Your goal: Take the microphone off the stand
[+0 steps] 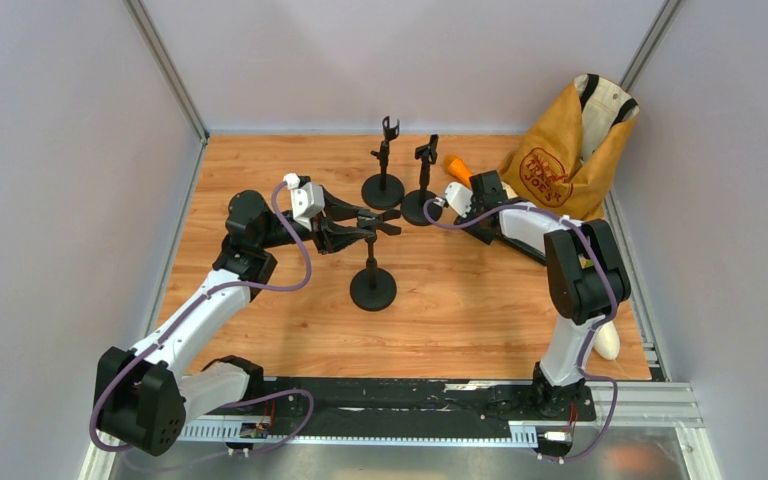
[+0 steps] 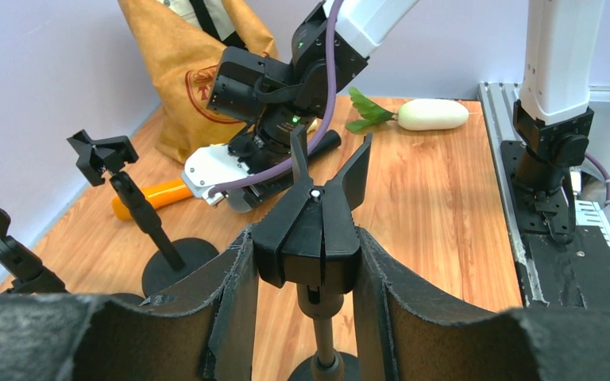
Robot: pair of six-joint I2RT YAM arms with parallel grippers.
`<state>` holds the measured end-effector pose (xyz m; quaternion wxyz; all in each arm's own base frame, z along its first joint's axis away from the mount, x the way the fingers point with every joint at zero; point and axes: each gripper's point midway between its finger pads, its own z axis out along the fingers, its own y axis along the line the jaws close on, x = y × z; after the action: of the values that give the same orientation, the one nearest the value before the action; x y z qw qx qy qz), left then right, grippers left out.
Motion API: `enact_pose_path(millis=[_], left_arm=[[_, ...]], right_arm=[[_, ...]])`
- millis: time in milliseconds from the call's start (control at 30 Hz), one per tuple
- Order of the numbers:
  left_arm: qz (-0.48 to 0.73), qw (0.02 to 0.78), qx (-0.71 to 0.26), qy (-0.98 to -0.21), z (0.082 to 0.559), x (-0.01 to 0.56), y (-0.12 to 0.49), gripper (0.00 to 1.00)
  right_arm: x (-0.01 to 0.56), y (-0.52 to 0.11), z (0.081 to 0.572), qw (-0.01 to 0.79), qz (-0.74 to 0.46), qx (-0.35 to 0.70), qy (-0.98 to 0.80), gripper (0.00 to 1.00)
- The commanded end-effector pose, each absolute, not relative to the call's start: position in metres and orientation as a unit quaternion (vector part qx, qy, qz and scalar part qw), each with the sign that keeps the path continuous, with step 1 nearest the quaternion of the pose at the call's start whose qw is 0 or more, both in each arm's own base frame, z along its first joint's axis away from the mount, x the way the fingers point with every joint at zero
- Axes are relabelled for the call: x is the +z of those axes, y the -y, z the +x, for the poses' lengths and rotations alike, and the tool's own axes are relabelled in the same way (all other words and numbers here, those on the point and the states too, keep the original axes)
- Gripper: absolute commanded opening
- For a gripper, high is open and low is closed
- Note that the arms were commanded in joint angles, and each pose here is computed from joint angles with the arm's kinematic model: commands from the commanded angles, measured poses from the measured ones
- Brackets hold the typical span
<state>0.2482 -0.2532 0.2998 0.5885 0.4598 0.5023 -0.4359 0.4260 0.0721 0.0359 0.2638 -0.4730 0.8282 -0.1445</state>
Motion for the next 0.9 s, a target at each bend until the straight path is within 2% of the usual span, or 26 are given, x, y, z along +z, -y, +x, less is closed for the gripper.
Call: enact_pose_path(millis=[0, 400, 600, 633, 667, 867], left_arm=[[0.470, 0.594, -0.431, -0.491, 0.244, 0.300, 0.254, 0.12], [0.470, 0.594, -0.432, -0.489, 0.244, 0.300, 0.254, 0.13], [0.471, 0.596, -0.431, -0.488, 0.243, 0.302, 0.254, 0.13], [0.471, 0.596, -0.431, -0.487, 0.242, 0.302, 0.254, 0.13], [0.472, 0.596, -0.431, -0.486, 0.242, 0.303, 0.254, 0.13], [0.473, 0.598, -0.431, -0.483, 0.241, 0.305, 0.254, 0.20]], right_arm=[[0.089, -0.075, 0.452, 0.328, -0.455, -0.180, -0.808, 0.57], [0.187, -0.072, 0.451, 0.423, -0.429, -0.210, -0.770, 0.77], [0.234, -0.071, 0.438, 0.474, -0.410, -0.212, -0.750, 0.93], [0.243, -0.074, 0.435, 0.491, -0.404, -0.203, -0.745, 0.99], [0.253, -0.078, 0.431, 0.509, -0.400, -0.188, -0.739, 1.00], [0.325, -0.119, 0.393, 0.628, -0.362, -0.046, -0.687, 1.00]])
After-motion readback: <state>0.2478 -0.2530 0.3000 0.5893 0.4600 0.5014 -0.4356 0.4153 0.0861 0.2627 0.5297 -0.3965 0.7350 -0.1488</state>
